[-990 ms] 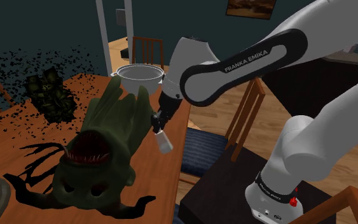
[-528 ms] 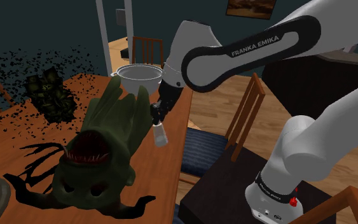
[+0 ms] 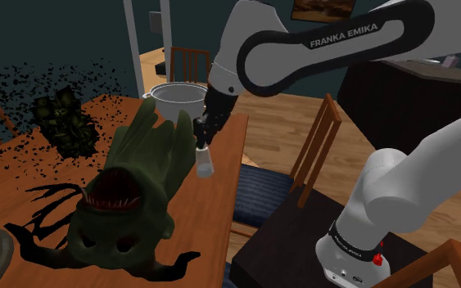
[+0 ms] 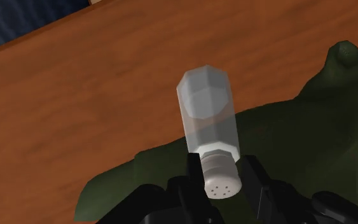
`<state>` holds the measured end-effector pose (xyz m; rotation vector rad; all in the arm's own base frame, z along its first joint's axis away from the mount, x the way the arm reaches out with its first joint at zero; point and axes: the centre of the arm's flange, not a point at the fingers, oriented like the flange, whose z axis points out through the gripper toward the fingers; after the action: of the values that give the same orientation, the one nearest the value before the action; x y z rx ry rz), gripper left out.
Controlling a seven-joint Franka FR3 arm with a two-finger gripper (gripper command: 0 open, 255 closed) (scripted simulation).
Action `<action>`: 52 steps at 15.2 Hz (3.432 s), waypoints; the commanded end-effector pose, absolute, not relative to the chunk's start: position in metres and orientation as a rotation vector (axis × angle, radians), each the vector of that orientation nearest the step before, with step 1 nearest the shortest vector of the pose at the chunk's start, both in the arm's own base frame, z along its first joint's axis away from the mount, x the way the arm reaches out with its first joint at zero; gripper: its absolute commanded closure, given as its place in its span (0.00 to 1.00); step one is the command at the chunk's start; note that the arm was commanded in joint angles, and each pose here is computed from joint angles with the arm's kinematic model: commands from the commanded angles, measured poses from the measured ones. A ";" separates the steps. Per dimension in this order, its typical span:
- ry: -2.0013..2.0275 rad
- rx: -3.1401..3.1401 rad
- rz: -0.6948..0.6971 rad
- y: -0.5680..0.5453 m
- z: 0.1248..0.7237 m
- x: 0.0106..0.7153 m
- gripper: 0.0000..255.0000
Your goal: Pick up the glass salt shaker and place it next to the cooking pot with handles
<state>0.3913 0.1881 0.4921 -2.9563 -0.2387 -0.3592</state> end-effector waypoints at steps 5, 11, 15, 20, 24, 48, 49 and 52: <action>-0.239 -2.956 -0.359 0.188 0.524 0.391 1.00; -0.239 -2.956 -0.359 0.188 0.555 0.391 1.00; -0.239 -2.956 -0.359 0.168 0.562 0.409 1.00; -0.239 -2.956 -0.359 0.119 0.562 0.453 1.00; -0.239 -2.956 -0.359 0.080 0.562 0.489 1.00; -0.239 -2.956 -0.359 -0.097 0.530 0.648 1.00; -0.239 -2.956 -0.359 -0.097 0.525 0.648 1.00; -0.239 -2.956 -0.359 -0.097 0.509 0.648 1.00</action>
<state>0.6482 -0.0974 0.5157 -2.9563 -0.2386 -0.3578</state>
